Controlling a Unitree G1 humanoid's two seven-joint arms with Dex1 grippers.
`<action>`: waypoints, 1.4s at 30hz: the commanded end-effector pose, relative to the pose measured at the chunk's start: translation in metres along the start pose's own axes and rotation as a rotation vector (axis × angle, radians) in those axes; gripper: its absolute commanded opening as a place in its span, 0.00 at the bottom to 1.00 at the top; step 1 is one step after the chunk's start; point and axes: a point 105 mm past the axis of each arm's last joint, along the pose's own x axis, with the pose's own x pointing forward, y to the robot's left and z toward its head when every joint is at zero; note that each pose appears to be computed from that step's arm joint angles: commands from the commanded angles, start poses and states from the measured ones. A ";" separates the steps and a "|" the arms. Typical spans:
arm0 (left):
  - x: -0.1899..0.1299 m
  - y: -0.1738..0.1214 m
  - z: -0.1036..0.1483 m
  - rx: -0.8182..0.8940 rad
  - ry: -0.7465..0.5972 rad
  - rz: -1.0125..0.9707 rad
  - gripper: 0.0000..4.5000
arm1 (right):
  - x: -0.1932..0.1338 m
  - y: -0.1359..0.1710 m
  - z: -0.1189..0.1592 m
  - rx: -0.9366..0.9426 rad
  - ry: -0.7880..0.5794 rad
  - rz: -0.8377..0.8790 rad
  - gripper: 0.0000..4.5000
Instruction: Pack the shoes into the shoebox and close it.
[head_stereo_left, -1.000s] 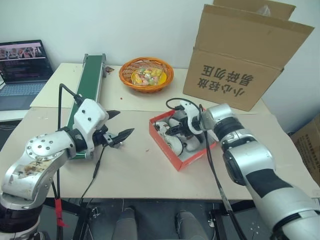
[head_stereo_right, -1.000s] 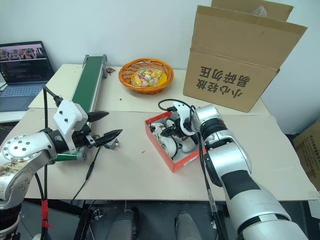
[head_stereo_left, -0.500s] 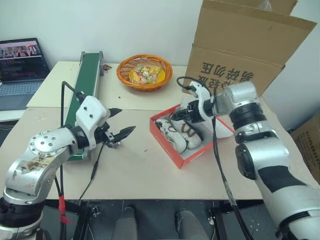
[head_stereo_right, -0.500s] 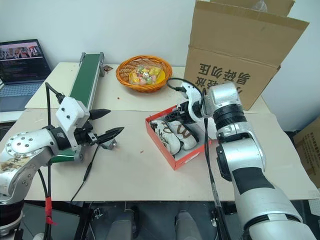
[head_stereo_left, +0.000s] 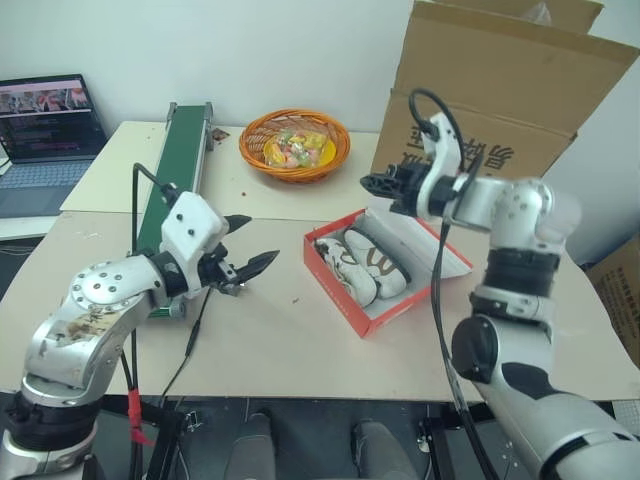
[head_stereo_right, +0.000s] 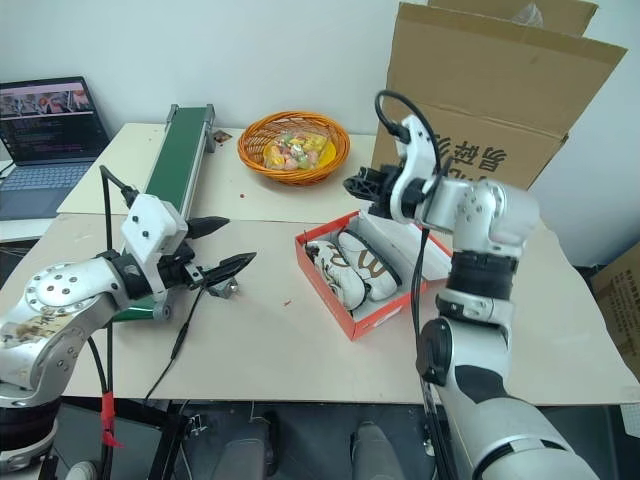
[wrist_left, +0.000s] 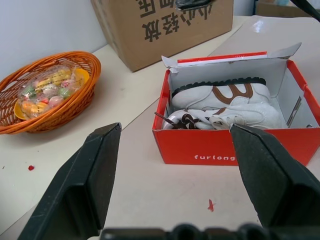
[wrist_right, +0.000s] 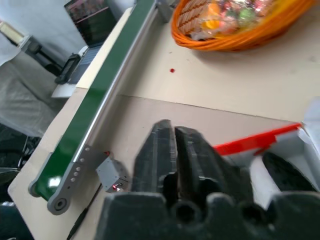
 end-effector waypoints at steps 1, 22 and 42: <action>0.010 -0.007 0.005 0.012 -0.045 -0.015 0.83 | -0.032 -0.018 0.021 -0.132 -0.147 -0.050 0.01; 0.040 -0.049 -0.018 -0.032 -0.011 -0.220 0.83 | -0.117 -0.124 -0.082 -0.439 0.240 -0.076 0.01; 0.037 -0.046 -0.008 -0.006 -0.027 -0.233 0.83 | -0.049 -0.132 -0.041 -0.200 -0.163 -0.013 0.01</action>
